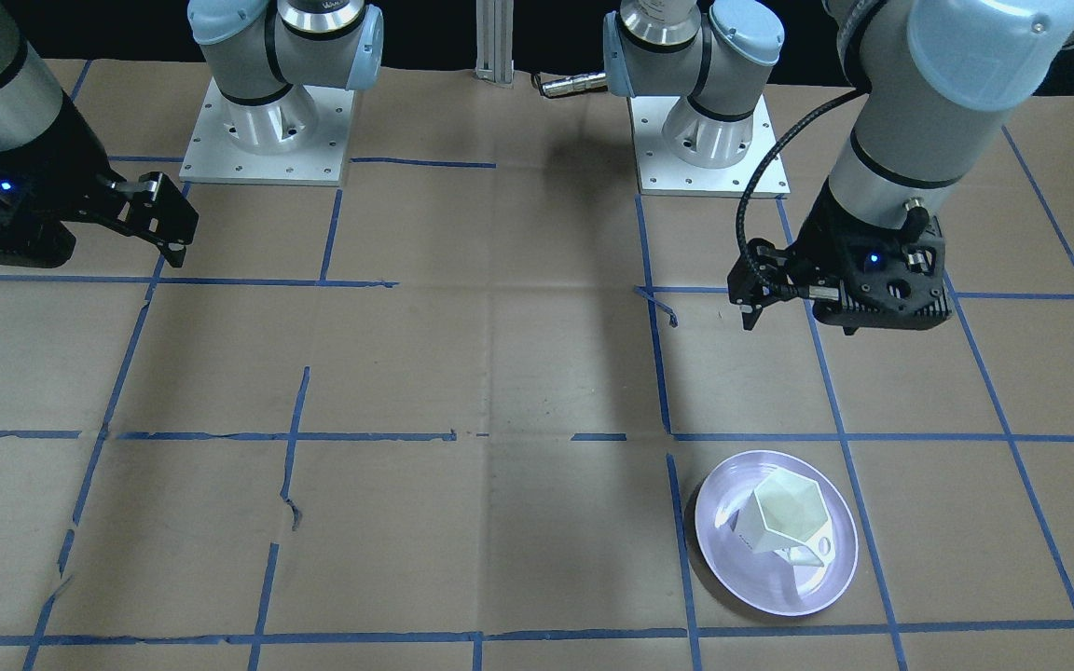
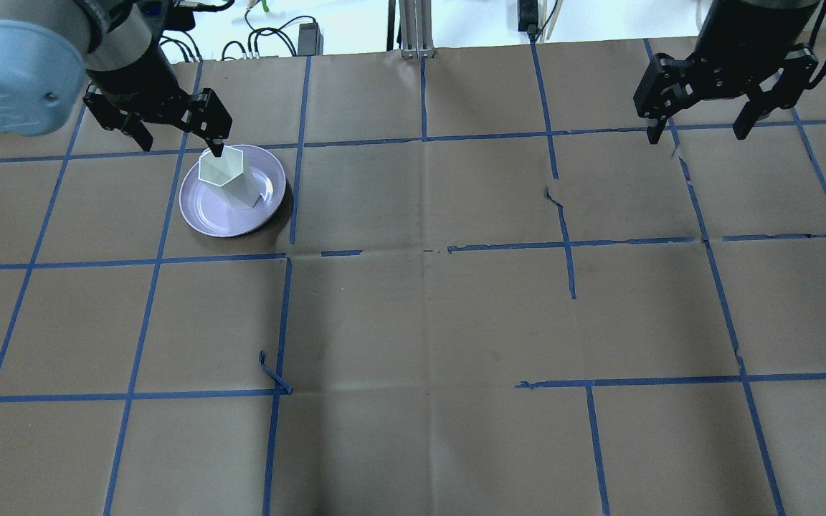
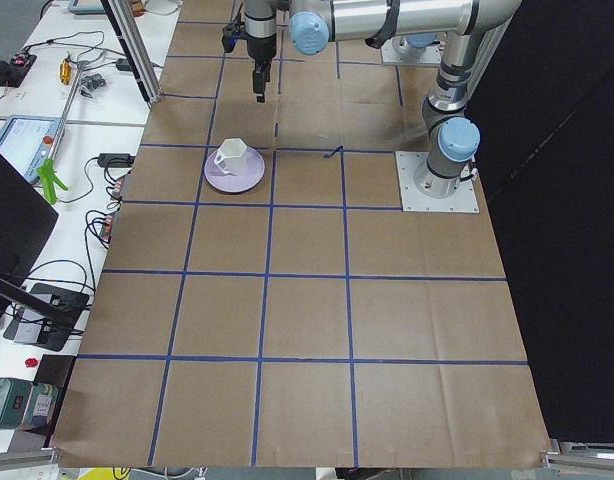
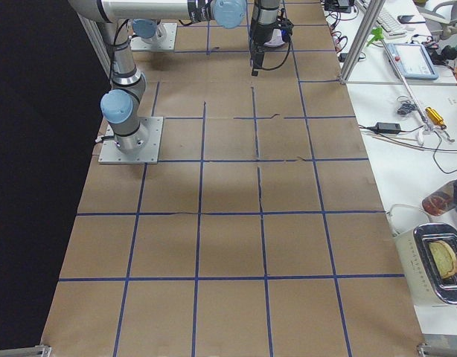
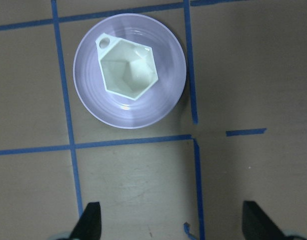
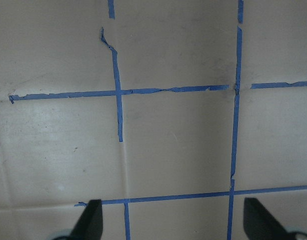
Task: Flip cup and place on plate
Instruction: 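Open the left gripper and raise it away from the mug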
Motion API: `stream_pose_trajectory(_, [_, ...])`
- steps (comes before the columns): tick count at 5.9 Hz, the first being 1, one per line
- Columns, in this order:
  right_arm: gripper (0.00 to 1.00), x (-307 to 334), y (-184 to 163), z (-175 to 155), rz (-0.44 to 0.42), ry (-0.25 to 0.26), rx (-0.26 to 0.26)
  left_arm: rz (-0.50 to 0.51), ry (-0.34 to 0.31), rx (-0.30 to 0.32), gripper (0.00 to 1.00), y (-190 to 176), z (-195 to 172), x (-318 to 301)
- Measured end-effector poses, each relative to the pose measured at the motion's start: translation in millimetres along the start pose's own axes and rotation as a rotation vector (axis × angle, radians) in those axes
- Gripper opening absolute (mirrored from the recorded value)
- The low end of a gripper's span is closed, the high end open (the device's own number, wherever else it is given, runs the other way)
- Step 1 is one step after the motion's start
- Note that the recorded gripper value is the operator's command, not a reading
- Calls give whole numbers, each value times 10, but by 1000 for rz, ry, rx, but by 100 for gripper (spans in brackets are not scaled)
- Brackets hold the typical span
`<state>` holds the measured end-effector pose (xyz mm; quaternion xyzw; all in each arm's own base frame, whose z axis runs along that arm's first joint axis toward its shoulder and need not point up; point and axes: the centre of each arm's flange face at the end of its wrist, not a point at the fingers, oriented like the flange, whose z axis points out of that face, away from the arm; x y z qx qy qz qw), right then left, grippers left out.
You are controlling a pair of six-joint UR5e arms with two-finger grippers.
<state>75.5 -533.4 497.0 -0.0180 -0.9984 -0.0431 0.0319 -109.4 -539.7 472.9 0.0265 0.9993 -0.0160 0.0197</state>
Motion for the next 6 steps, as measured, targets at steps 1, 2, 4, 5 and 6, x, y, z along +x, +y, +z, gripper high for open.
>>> stream_pose_trajectory(1, [100, 0, 0, 0, 0, 0, 0, -31, 15, -2, 100, 151, -193, 277])
stream_pose_trajectory(2, [100, 0, 0, 0, 0, 0, 0, -35, 18, -17, 100, 227, -300, 489])
stream_pose_trajectory(4, [100, 0, 0, 0, 0, 0, 0, -33, 15, -43, 100, 298, -325, 598])
stream_pose_trajectory(5, [100, 0, 0, 0, 0, 0, 0, -30, 18, -45, 100, 306, -314, 605])
stream_pose_trajectory(6, [100, 0, 0, 0, 0, 0, 0, -28, 20, -44, 100, 308, -312, 610])
